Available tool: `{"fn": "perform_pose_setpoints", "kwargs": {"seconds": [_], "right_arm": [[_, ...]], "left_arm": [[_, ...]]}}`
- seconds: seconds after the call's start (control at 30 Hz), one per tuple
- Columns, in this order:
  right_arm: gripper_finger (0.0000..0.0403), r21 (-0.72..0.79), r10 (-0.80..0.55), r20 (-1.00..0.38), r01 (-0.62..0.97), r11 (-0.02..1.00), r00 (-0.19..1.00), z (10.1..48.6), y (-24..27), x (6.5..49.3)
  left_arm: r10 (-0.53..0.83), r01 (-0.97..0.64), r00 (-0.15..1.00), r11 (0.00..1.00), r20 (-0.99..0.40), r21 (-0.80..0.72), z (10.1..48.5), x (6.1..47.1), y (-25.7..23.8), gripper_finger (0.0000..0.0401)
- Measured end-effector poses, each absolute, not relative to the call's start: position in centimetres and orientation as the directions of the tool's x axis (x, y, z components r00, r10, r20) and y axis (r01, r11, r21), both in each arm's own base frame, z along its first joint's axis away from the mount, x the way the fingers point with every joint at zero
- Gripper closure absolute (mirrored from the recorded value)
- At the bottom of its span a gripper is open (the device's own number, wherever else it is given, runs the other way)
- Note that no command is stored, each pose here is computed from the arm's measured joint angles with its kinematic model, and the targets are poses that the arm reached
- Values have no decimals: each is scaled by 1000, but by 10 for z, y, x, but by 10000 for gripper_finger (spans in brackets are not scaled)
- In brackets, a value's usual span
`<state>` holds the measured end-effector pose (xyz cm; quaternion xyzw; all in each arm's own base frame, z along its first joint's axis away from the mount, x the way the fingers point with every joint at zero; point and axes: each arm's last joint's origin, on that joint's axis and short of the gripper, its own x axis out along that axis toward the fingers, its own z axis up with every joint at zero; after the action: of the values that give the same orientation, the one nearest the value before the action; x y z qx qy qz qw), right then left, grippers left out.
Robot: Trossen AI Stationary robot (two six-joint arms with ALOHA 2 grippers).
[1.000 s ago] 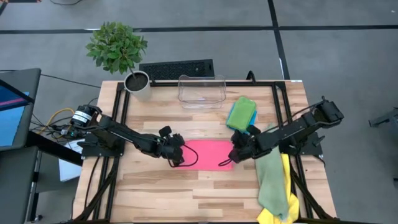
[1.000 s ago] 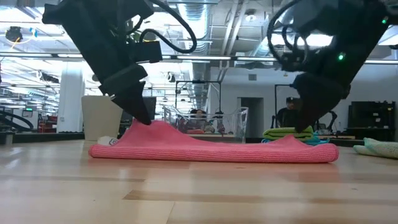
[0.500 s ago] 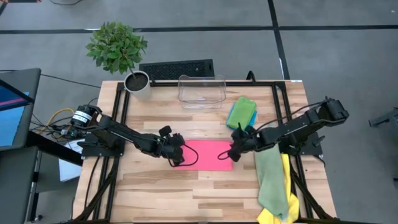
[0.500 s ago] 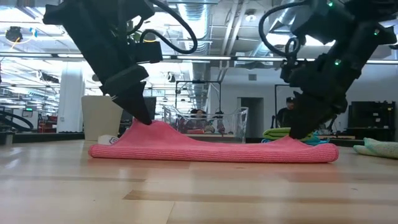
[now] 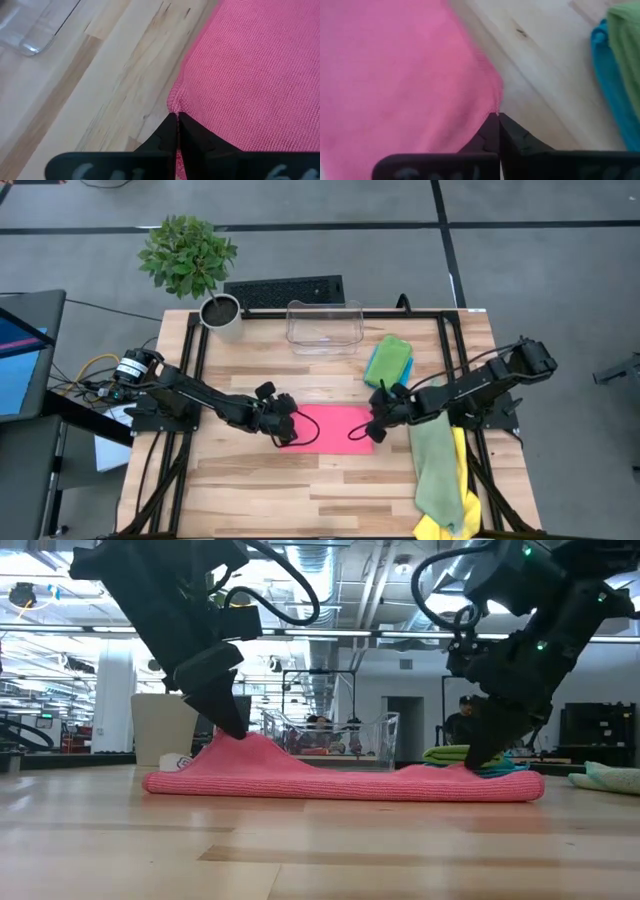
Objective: Fold microfiber towels
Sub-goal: Fold pink microfiber towel
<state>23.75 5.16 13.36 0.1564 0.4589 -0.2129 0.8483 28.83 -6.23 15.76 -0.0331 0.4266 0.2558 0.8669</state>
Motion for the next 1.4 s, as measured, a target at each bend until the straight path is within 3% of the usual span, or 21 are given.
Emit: {"fn": "perform_pose_setpoints", "kwargs": {"seconds": [0.1, 0.33, 0.43, 0.53, 0.7, 0.8, 0.93, 1.2, 1.4], "right_arm": [[394, 74, -209, -842, 491, 868, 497, 135, 55, 237], [396, 74, -205, -843, 483, 872, 498, 135, 57, 236], [396, 73, -205, -843, 484, 872, 498, 135, 56, 236], [391, 73, -205, -843, 484, 872, 498, 135, 57, 236], [393, 73, -205, -843, 484, 872, 498, 135, 57, 236], [391, 74, -205, -843, 485, 872, 497, 135, 57, 236], [385, 75, -205, -843, 485, 871, 497, 135, 57, 236], [389, 74, -204, -843, 485, 872, 497, 135, 57, 236], [384, 74, -205, -844, 484, 872, 497, 135, 57, 236]], "left_arm": [[397, -430, 507, 886, -765, 175, 157, 288, -64, 390], [402, -394, 505, 895, -764, 211, 157, 288, -63, 298], [399, -384, 501, 898, -768, 216, 157, 289, -61, 284], [399, -378, 501, 899, -768, 220, 157, 289, -61, 300], [454, -361, 483, 883, -749, 302, 157, 287, -59, 361], [468, -336, 466, 879, -751, 339, 157, 287, -52, 367], [387, -389, 429, 895, -816, 219, 150, 287, -32, 329], [331, -416, 391, 896, -859, 156, 138, 281, -11, 225], [240, -360, 427, 929, -872, 79, 135, 282, -9, 224]]}}
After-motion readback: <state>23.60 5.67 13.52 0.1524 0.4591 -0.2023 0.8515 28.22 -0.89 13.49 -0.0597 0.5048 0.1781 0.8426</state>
